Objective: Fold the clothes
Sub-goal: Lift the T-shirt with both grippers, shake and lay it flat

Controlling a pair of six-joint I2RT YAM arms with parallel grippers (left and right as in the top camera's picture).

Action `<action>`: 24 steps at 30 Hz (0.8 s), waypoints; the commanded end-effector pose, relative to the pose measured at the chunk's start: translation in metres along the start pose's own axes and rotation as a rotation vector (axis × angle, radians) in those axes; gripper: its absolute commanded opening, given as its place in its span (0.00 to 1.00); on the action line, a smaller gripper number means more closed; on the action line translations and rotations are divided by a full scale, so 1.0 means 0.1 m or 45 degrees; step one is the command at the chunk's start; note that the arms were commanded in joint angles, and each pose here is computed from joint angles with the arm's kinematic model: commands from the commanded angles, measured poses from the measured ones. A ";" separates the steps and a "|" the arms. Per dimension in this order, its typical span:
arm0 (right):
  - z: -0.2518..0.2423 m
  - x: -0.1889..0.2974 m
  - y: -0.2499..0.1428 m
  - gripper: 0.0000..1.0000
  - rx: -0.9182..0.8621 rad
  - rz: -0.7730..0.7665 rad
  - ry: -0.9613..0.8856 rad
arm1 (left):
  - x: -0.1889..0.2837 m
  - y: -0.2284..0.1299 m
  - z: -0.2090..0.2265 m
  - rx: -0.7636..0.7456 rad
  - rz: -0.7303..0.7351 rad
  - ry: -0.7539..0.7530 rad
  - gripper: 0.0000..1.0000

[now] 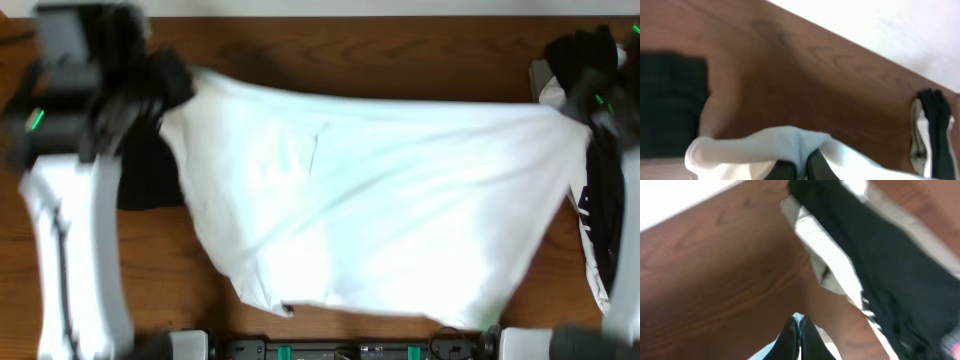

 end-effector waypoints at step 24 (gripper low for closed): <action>-0.63 0.23 0.30 0.01 -0.094 0.101 -0.203 | -0.23 -0.05 -0.46 -0.288 0.307 -0.256 0.06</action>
Point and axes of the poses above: each gripper's point midway between its finger pads, its own x axis back along the fingers, its own z axis along the line the jaws close on, y = z × x, the point moved 3 cm from there along x, back along the fingers, and after that the axes turned 7 degrees about x, right-handed, at the moved point
